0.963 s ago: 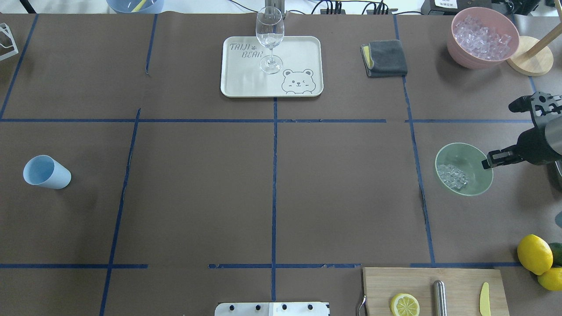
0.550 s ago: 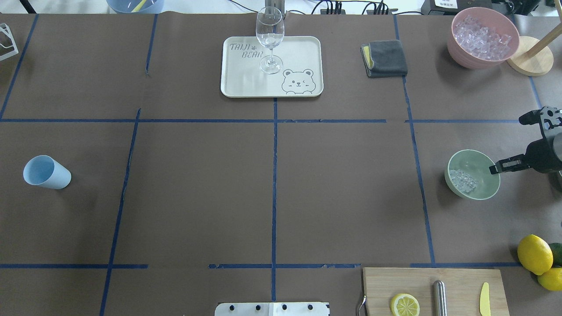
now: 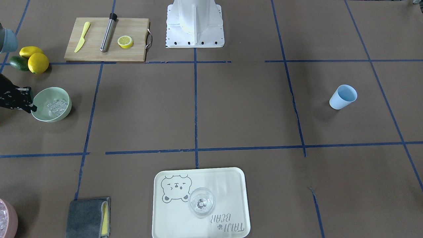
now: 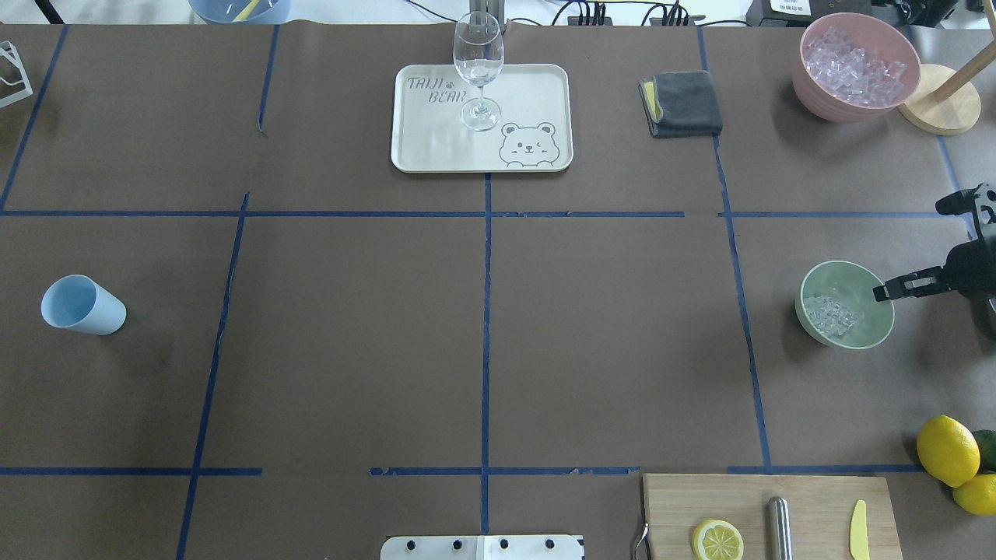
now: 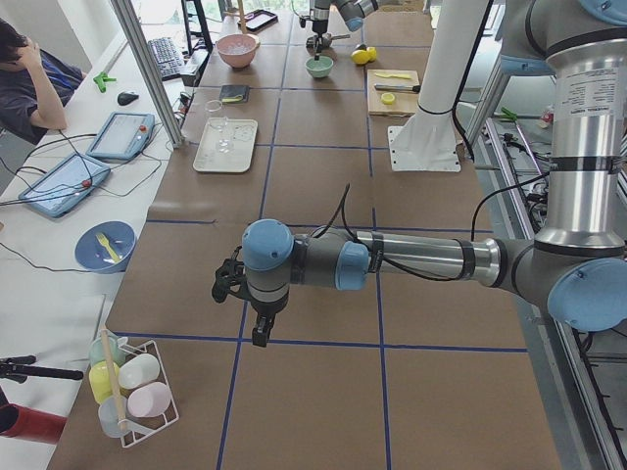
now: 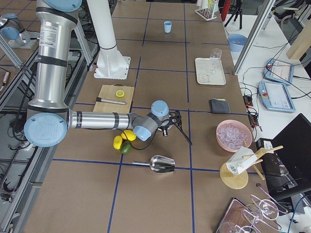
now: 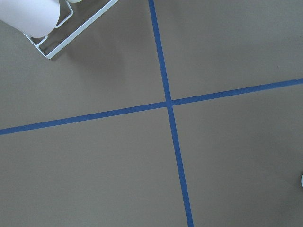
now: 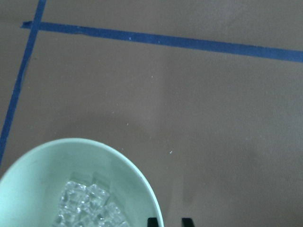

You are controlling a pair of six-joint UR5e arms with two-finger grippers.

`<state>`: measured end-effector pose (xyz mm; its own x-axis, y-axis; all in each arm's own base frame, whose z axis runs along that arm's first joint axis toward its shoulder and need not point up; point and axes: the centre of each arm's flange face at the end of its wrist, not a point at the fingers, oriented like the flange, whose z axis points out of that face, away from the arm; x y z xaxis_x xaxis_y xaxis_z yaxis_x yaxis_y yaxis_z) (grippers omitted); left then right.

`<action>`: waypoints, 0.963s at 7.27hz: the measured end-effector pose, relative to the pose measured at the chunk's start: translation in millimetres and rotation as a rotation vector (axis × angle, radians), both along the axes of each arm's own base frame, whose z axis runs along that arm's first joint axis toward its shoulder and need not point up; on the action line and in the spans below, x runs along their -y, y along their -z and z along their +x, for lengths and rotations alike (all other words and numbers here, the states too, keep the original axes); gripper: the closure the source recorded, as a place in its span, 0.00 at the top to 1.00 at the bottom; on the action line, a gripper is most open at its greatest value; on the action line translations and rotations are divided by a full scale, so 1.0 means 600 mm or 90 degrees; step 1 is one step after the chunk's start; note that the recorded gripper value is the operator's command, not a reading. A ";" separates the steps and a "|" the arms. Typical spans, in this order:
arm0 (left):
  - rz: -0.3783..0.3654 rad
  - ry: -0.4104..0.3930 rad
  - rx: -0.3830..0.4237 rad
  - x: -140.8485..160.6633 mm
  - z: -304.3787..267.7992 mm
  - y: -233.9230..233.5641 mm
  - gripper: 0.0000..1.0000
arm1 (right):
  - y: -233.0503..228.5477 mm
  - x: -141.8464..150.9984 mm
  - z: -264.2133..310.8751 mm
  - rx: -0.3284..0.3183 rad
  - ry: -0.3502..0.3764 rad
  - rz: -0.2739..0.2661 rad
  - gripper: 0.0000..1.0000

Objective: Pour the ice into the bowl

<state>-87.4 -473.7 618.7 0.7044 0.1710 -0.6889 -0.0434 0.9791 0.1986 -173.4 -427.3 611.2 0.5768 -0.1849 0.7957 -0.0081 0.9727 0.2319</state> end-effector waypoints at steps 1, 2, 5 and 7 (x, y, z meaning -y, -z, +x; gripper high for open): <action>0.000 0.000 0.000 0.000 0.000 0.000 1.00 | 0.006 0.008 0.021 0.008 -0.012 -0.003 1.00; 0.000 0.000 0.000 0.000 0.000 0.000 1.00 | 0.010 0.013 0.041 0.017 -0.022 -0.006 1.00; 0.001 0.000 0.000 0.001 0.000 0.001 1.00 | -0.013 0.027 0.117 -0.015 -0.027 0.000 1.00; 0.001 -0.001 0.000 0.001 0.001 0.001 1.00 | -0.052 0.046 0.236 -0.089 -0.016 0.003 1.00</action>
